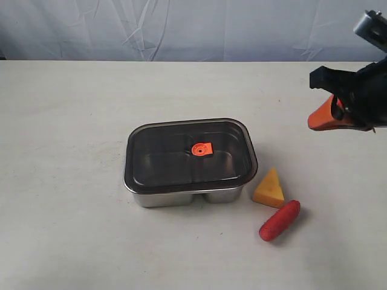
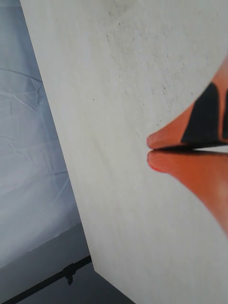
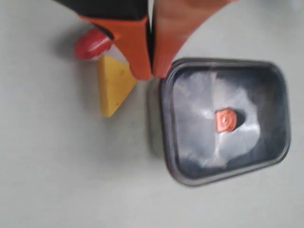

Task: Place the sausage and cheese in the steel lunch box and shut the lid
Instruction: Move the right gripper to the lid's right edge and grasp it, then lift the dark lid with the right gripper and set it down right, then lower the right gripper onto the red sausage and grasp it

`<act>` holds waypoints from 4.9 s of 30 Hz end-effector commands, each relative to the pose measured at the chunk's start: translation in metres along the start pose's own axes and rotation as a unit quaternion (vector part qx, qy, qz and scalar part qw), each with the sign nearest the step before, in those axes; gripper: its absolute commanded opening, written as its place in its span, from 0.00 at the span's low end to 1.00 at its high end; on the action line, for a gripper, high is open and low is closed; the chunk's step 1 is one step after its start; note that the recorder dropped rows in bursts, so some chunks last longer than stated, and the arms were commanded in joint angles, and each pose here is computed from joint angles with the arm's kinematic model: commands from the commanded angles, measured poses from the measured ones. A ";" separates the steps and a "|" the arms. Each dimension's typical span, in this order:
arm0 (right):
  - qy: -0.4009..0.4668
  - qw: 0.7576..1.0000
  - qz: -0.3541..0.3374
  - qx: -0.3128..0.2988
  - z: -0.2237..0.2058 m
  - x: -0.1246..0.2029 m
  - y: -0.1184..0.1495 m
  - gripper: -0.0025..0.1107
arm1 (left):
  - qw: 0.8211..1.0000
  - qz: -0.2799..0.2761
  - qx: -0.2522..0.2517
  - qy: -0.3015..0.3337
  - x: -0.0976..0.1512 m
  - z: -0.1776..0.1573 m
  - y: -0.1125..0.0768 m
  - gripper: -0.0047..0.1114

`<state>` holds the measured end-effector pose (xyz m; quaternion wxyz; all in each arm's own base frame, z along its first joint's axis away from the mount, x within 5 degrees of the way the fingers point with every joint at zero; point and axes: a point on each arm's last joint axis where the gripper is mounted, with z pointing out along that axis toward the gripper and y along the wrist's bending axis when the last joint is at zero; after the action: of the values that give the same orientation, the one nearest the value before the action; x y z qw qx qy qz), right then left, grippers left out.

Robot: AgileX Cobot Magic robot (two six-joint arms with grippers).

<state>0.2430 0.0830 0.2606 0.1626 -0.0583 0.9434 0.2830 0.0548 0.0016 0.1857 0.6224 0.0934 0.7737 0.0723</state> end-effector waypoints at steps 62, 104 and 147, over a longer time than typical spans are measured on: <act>0.150 0.958 0.068 -0.236 0.139 0.005 -0.038 0.02 | 1.000 -0.004 0.002 -0.006 -0.001 0.000 0.000 0.04; -0.197 0.888 -0.360 0.208 -0.098 0.005 0.027 0.01 | 1.000 -0.004 0.002 -0.006 -0.001 0.000 0.000 0.04; 0.073 0.863 -0.445 0.230 -0.027 0.134 -0.013 0.52 | 1.000 -0.004 0.002 -0.007 -0.001 0.000 0.000 0.04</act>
<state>0.1080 0.0494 0.2128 0.1698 -0.4931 0.8506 -0.0674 0.0548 0.0016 0.1857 0.6225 0.0936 0.7737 0.0720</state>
